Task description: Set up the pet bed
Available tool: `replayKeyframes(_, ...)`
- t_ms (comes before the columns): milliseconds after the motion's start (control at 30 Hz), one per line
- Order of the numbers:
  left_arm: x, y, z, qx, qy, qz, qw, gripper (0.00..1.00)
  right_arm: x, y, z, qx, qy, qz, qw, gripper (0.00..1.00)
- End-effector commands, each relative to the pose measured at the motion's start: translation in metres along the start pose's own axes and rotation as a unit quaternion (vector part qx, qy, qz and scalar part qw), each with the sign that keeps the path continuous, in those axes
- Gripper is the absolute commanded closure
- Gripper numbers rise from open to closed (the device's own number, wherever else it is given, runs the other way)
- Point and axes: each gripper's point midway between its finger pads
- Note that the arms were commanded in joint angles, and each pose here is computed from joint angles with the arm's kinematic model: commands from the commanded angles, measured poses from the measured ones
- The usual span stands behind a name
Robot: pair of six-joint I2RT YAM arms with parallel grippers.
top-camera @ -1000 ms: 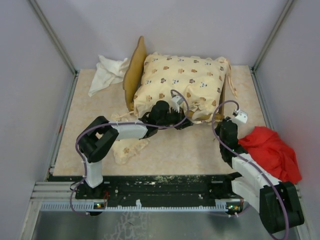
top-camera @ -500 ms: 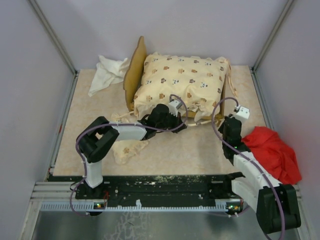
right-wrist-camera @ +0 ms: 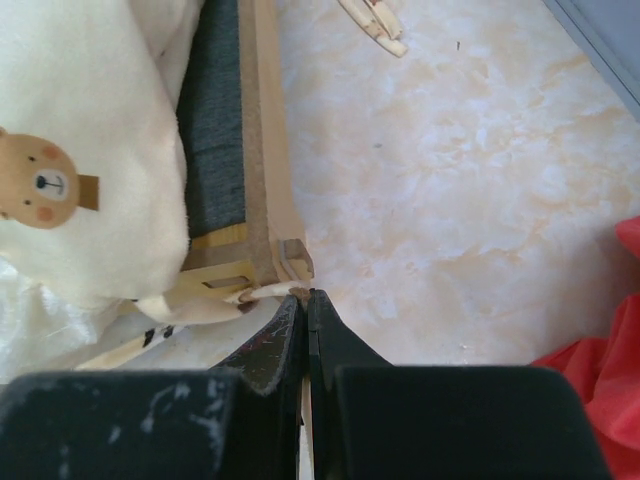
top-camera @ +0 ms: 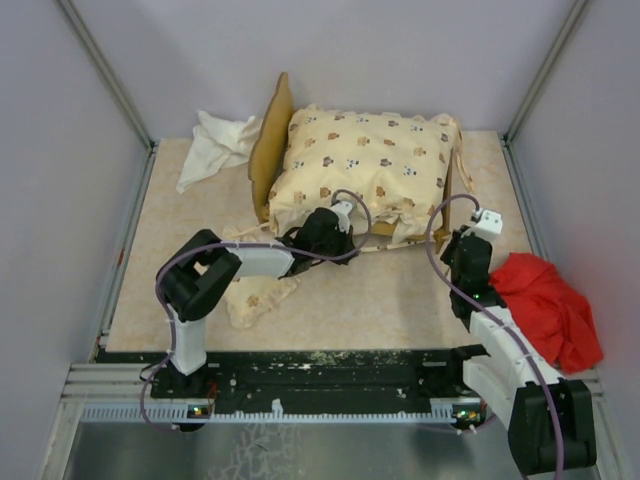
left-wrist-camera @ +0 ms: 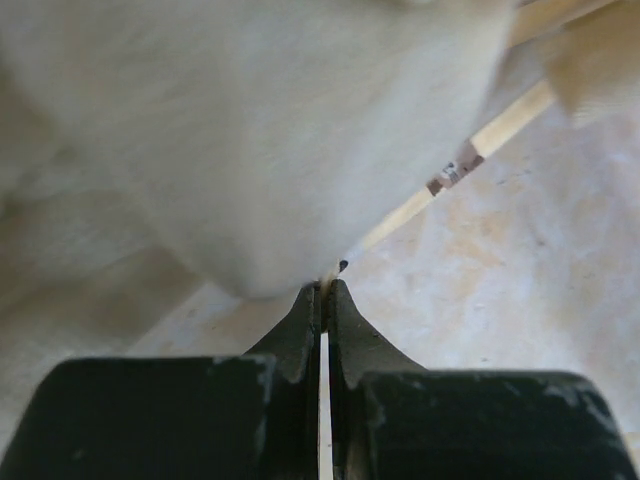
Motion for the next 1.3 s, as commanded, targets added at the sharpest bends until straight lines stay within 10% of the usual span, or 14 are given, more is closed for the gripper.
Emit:
replayKeyframes(0, 0.003, 0.027, -0.016, -0.015, 0.031, 0.056, 0.998, 1.0, -0.001, 0.015, 0.054, 0.027, -0.094, 0.029, 0.995, 1.0)
replayKeyframes(867, -0.013, 0.044, -0.039, -0.058, 0.058, 0.091, 0.993, 1.0, 0.002, -0.005, 0.049, 0.045, -0.053, -0.036, 0.997, 1.0)
replayKeyframes(1033, -0.036, 0.009, -0.002, -0.057, 0.028, 0.031, 0.997, 0.66, -0.009, 0.002, 0.044, 0.081, 0.018, -0.046, 0.996, 0.74)
replayKeyframes(1267, -0.063, -0.007, 0.034, -0.055, -0.011, 0.014, 0.998, 0.53, -0.036, 0.043, 0.036, 0.184, 0.046, 0.046, 0.981, 0.63)
Point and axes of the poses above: each gripper's point midway between its finger pads, its own x axis out along the fingers, its own y axis along the line the jaws close on, z = x × y, and after that the axes turned 6 degrees about x, right-handed
